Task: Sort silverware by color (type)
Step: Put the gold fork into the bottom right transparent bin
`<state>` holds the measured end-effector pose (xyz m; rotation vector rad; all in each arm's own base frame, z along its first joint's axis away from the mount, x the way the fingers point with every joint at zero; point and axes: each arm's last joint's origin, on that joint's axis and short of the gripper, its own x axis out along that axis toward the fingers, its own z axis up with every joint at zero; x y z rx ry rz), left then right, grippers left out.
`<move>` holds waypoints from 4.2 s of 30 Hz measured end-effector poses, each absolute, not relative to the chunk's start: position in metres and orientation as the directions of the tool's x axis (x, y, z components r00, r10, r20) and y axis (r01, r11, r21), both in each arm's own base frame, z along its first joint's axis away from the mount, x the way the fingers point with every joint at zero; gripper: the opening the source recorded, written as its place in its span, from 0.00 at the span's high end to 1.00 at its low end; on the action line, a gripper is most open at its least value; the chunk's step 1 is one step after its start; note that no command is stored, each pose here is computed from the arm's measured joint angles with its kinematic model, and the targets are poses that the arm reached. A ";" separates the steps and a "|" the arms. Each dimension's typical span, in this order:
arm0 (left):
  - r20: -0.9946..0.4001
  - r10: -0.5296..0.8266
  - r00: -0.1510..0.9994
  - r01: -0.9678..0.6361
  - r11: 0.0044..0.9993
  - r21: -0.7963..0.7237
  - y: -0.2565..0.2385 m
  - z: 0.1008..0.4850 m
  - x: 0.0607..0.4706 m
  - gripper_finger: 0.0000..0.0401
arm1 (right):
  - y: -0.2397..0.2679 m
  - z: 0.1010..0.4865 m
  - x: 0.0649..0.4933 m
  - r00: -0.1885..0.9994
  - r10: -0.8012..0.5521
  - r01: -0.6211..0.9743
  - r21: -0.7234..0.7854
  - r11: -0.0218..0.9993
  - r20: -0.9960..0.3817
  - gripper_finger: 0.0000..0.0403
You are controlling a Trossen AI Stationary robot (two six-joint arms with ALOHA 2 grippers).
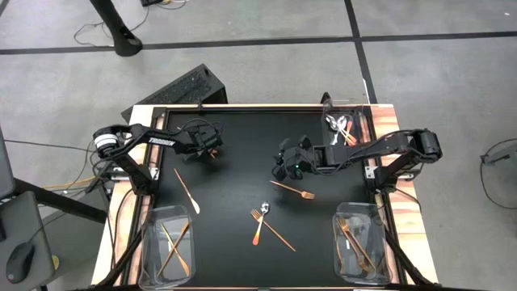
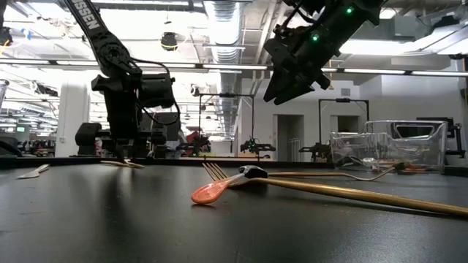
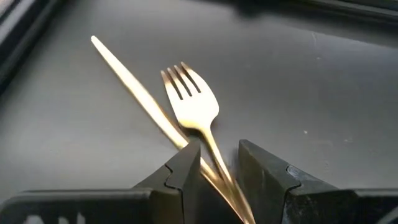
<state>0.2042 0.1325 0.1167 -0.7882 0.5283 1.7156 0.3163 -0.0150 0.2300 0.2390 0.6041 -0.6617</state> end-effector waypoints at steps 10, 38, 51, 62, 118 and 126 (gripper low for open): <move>-0.739 0.664 -0.111 -0.987 -0.159 0.006 0.136 0.112 0.211 0.76 | -0.005 0.230 0.317 0.640 -0.485 0.615 0.019 0.788 -0.596 0.51; -0.506 0.658 0.558 -0.797 0.595 -0.106 0.090 0.191 0.257 0.99 | 0.003 0.194 0.297 0.569 -0.546 0.746 0.106 0.657 -0.615 0.52; -0.250 -0.170 0.953 0.125 0.974 -0.187 0.043 0.217 0.286 0.99 | 0.020 0.191 0.297 0.932 -0.308 0.356 0.314 0.880 -0.191 0.51; -0.237 0.066 0.969 -0.083 0.995 -0.064 0.044 0.219 0.288 0.99 | 0.021 0.206 0.301 0.980 -0.193 0.196 0.393 0.898 -0.049 0.51; -0.442 0.301 0.845 -0.168 0.934 0.315 -0.011 0.197 0.281 0.79 | -0.017 0.383 0.208 0.583 0.337 0.276 0.571 0.773 -0.739 0.98; -0.465 0.300 0.833 -0.173 0.939 0.297 -0.011 0.195 0.280 0.78 | 0.001 0.404 0.179 0.369 0.588 0.332 0.693 0.640 -0.720 0.98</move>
